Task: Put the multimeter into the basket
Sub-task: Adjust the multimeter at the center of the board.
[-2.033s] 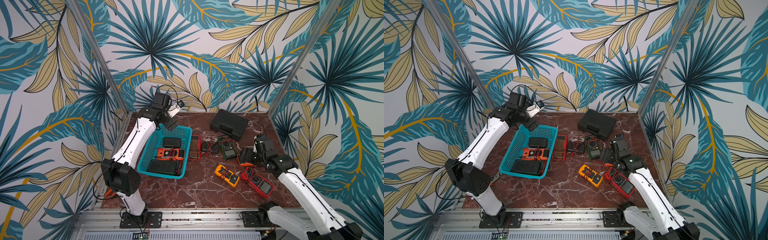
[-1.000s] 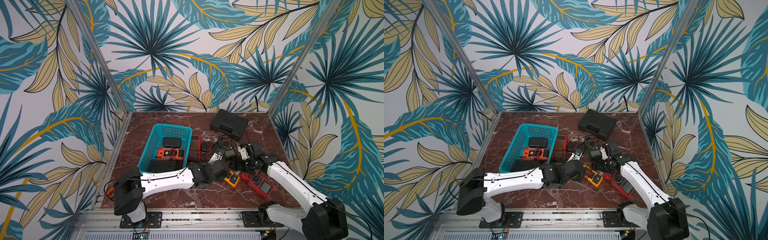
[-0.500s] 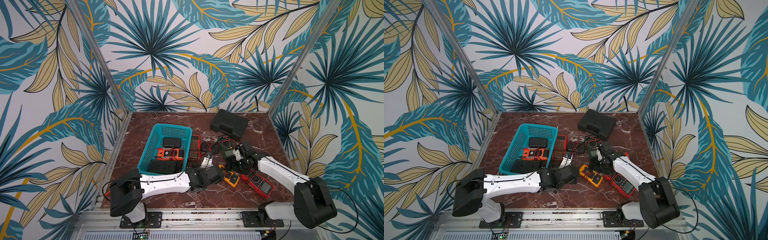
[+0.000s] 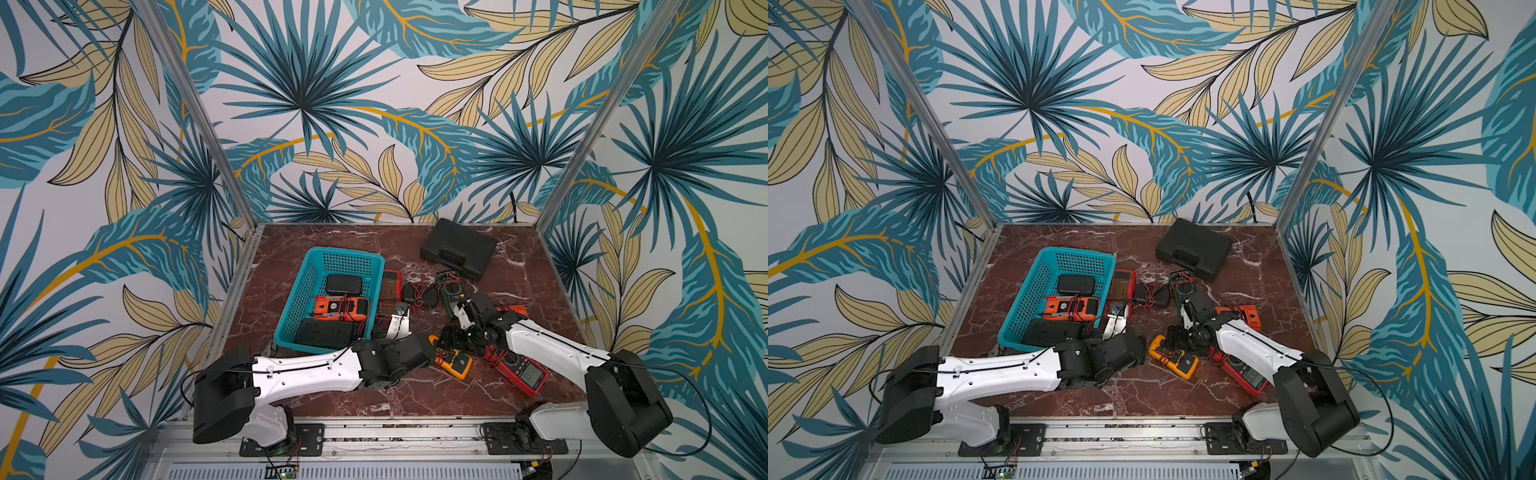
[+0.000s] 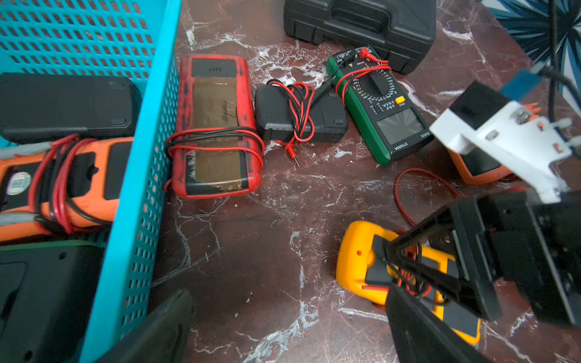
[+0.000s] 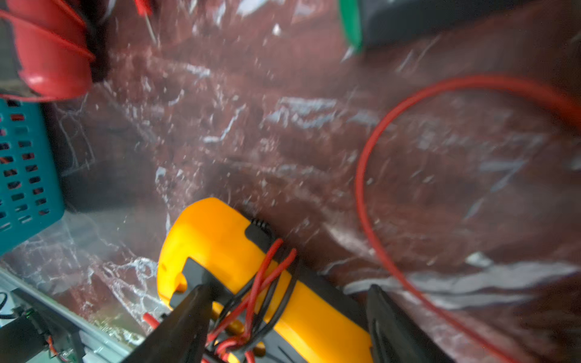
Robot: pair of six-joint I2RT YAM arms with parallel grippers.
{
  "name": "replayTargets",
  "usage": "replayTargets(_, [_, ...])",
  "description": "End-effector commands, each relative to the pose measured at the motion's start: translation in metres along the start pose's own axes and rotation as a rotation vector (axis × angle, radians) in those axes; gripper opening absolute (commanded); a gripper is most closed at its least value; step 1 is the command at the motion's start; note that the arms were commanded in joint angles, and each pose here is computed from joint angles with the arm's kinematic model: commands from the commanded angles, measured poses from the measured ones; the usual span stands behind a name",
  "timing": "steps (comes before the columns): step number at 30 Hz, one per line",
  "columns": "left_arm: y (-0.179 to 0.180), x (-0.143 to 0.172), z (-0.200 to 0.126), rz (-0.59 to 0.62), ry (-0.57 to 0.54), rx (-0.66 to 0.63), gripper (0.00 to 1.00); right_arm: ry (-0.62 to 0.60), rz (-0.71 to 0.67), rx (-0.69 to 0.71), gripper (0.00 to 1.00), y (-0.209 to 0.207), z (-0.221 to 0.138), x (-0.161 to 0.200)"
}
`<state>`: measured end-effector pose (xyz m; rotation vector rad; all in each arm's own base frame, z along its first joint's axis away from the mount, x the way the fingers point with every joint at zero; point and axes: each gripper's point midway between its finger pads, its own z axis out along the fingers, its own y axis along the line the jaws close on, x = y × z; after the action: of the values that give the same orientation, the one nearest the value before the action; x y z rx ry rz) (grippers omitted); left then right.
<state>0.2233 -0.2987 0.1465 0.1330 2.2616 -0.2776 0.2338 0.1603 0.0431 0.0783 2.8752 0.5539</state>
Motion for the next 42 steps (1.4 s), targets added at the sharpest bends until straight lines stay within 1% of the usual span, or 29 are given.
replayTargets(1, [0.01,-0.005,-0.006,-0.016,-0.042,-0.008,1.0,0.017,-0.009,0.028,0.97,-0.001,-0.001,0.015])
replayTargets(2, [0.01,-0.006,-0.007,-0.017,-0.048,-0.002,1.0,0.014,-0.034,0.041,0.99,0.0,-0.003,0.017])
replayTargets(5, [0.011,-0.009,-0.011,-0.029,-0.076,0.022,1.0,0.003,-0.084,0.092,0.99,-0.002,-0.007,0.019])
replayTargets(9, [0.014,-0.016,-0.018,-0.046,-0.112,0.05,1.0,0.005,-0.155,0.1,0.99,0.002,-0.006,0.024])
replayTargets(12, [0.02,-0.02,-0.023,-0.052,-0.13,0.045,1.0,0.021,-0.195,0.11,0.99,0.004,-0.004,0.03])
replayTargets(17, [0.024,-0.022,-0.03,-0.057,-0.138,0.06,1.0,0.035,-0.162,0.069,0.99,0.011,0.001,0.037])
replayTargets(20, [0.017,-0.017,-0.029,-0.022,-0.107,0.094,1.0,0.014,-0.146,0.035,0.99,0.02,-0.006,0.035])
replayTargets(22, [0.007,-0.01,-0.028,0.004,-0.074,0.134,1.0,-0.016,-0.148,0.027,0.99,0.025,-0.016,0.029])
replayTargets(24, [-0.011,-0.003,-0.028,0.043,-0.072,0.194,1.0,-0.064,-0.151,0.07,1.0,0.021,-0.029,0.02])
replayTargets(26, [-0.026,0.008,-0.029,0.096,-0.059,0.225,1.0,-0.103,-0.157,0.116,1.0,0.017,-0.039,0.011])
replayTargets(29, [-0.042,0.029,-0.026,0.182,-0.027,0.207,1.0,-0.136,-0.166,0.165,0.99,0.013,-0.048,0.001])
replayTargets(32, [-0.049,0.052,-0.02,0.248,0.01,0.158,1.0,-0.133,-0.168,0.178,0.95,0.013,-0.047,-0.002])
replayTargets(34, [-0.048,0.067,-0.015,0.259,0.043,0.128,1.0,-0.13,-0.17,0.197,0.95,0.01,-0.047,-0.004])
replayTargets(37, [-0.044,0.083,-0.006,0.237,0.076,0.114,1.0,-0.134,-0.158,0.23,0.95,0.002,-0.048,-0.007])
replayTargets(39, [-0.041,0.089,0.002,0.227,0.069,0.101,1.0,-0.134,-0.142,0.237,0.95,-0.001,-0.049,-0.01])
replayTargets(42, [-0.048,0.09,0.014,0.217,0.038,0.097,1.0,-0.123,-0.133,0.241,0.94,-0.005,-0.047,-0.009])
